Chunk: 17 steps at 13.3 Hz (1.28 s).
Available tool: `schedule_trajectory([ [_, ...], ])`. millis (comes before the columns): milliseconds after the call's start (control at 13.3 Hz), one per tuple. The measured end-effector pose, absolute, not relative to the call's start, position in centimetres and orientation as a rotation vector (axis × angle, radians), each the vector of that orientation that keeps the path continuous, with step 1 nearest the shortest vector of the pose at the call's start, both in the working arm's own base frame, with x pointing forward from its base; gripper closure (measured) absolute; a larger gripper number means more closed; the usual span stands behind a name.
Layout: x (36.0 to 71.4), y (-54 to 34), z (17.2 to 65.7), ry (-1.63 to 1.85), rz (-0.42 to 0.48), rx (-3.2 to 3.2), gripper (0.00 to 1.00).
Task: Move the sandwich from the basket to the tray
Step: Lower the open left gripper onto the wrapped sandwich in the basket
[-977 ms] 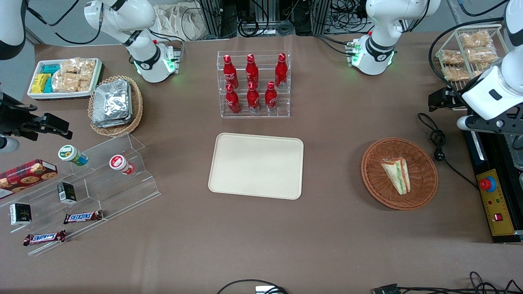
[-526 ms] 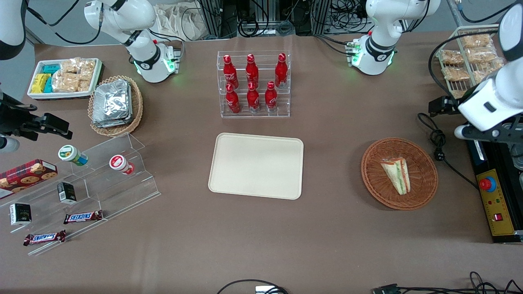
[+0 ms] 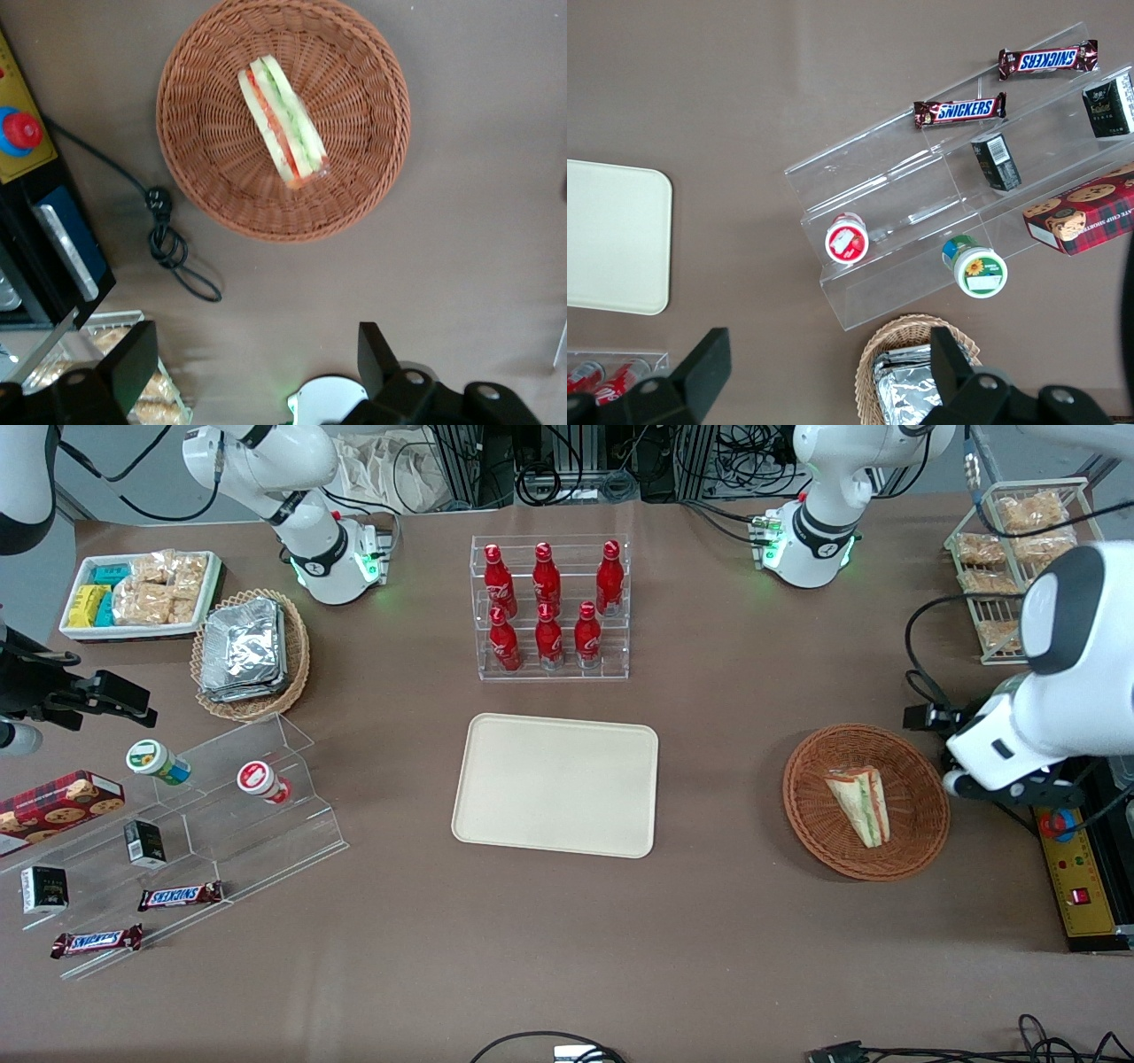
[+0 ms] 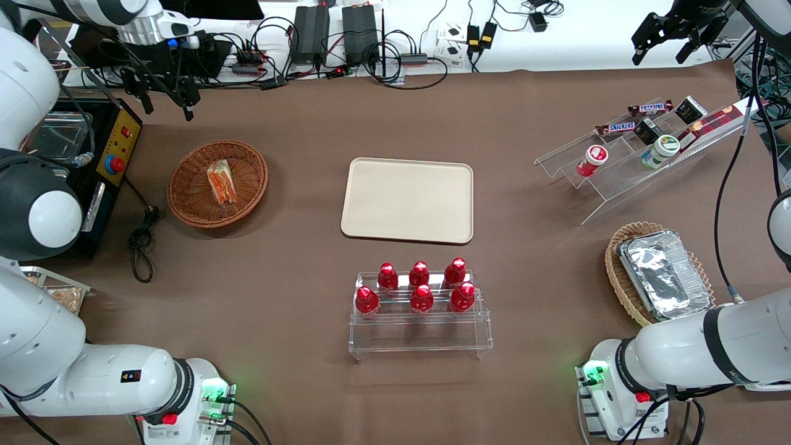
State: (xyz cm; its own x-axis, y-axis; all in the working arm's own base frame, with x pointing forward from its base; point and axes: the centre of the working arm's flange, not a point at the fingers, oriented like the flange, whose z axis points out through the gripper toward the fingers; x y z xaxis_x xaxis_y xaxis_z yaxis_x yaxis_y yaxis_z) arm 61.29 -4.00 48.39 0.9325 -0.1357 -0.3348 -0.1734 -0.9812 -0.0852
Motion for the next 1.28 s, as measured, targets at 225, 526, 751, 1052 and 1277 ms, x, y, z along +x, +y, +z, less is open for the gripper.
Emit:
schedule_trajectory([
  [225,62.3,-4.2,43.8,0.255,0.467,-2.985,0.0],
  [526,62.3,-4.0,40.4,0.256,0.422,-2.994,0.0],
  [751,62.4,-3.0,38.0,0.232,0.425,-3.001,0.0],
  [1052,62.8,-3.7,34.5,-0.115,0.442,-2.978,0.0],
  [1277,63.0,-4.9,33.0,-0.361,0.433,-2.945,0.0],
])
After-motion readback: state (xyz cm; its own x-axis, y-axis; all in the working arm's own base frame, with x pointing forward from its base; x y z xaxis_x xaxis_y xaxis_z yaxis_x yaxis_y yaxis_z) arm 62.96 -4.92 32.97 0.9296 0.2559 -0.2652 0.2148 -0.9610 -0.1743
